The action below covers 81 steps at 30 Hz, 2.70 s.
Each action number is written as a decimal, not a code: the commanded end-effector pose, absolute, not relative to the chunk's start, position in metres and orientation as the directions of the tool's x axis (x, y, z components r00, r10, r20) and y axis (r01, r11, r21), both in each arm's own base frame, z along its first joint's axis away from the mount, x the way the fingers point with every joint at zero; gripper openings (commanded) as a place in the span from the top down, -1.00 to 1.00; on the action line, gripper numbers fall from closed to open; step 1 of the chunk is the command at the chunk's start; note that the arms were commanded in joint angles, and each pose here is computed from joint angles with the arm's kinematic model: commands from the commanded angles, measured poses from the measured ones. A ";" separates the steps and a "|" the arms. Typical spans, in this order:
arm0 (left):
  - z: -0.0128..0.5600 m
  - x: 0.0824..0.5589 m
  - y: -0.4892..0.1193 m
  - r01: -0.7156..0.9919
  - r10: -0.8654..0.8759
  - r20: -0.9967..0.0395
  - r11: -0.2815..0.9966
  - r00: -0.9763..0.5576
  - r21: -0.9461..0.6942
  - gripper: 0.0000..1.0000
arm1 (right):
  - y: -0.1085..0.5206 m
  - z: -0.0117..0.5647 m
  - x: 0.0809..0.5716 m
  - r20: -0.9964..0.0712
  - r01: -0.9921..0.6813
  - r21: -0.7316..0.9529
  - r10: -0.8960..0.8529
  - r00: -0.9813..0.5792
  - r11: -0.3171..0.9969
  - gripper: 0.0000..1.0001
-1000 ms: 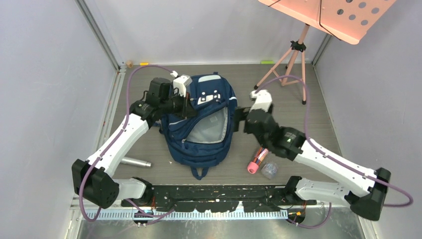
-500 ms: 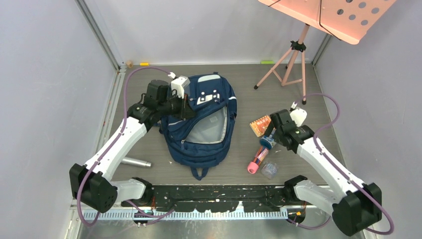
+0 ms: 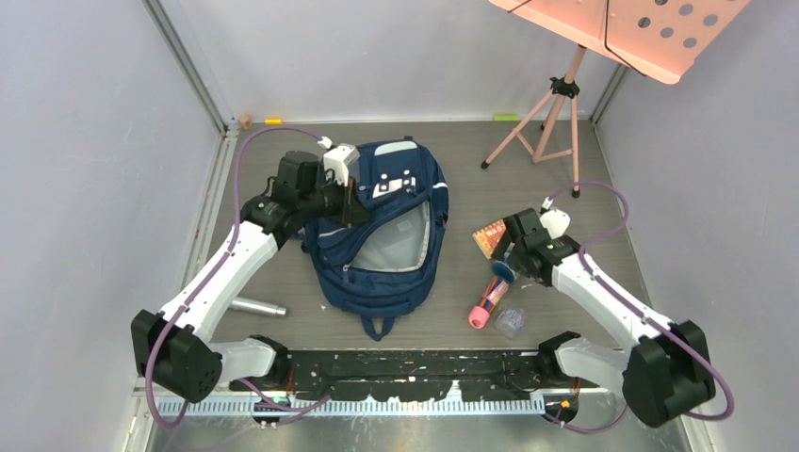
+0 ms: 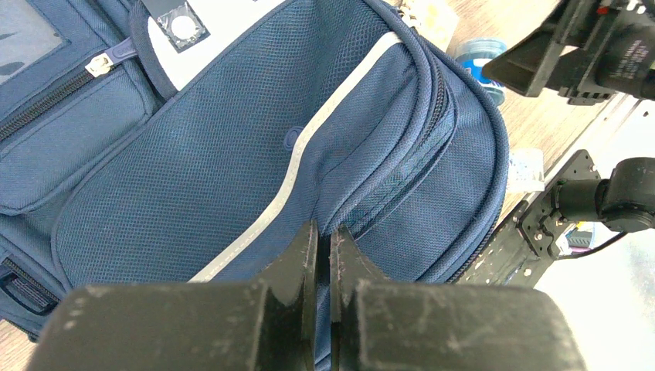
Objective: Pack the student bag
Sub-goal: Pick up the personal item from the center of the board, then place the personal item in the student bag.
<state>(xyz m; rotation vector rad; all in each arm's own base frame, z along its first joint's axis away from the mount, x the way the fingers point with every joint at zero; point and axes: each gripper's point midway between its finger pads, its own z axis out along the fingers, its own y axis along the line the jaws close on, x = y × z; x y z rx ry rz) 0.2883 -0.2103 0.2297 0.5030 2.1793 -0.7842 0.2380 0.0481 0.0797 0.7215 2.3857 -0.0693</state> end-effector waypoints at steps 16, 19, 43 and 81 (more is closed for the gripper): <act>0.255 0.304 -0.200 0.558 0.053 -0.827 0.762 -0.559 -0.329 1.00 | 0.051 0.049 0.263 -0.600 0.501 0.065 0.435 -0.671 0.863 -0.23; 0.256 0.304 -0.201 0.560 0.051 -0.829 0.760 -0.557 -0.330 1.00 | 0.045 0.062 0.265 -0.639 0.495 0.060 0.414 -0.648 0.867 -0.10; 0.263 0.294 -0.215 0.613 0.040 -0.825 0.690 -0.564 -0.385 1.00 | 0.307 0.207 0.243 -0.630 -0.434 0.556 0.018 -0.777 0.709 0.18; 0.281 0.278 -0.231 0.723 0.037 -0.866 0.570 -0.498 -0.391 1.00 | 0.304 0.170 0.282 -0.928 -0.392 0.264 0.121 -0.353 0.881 -0.05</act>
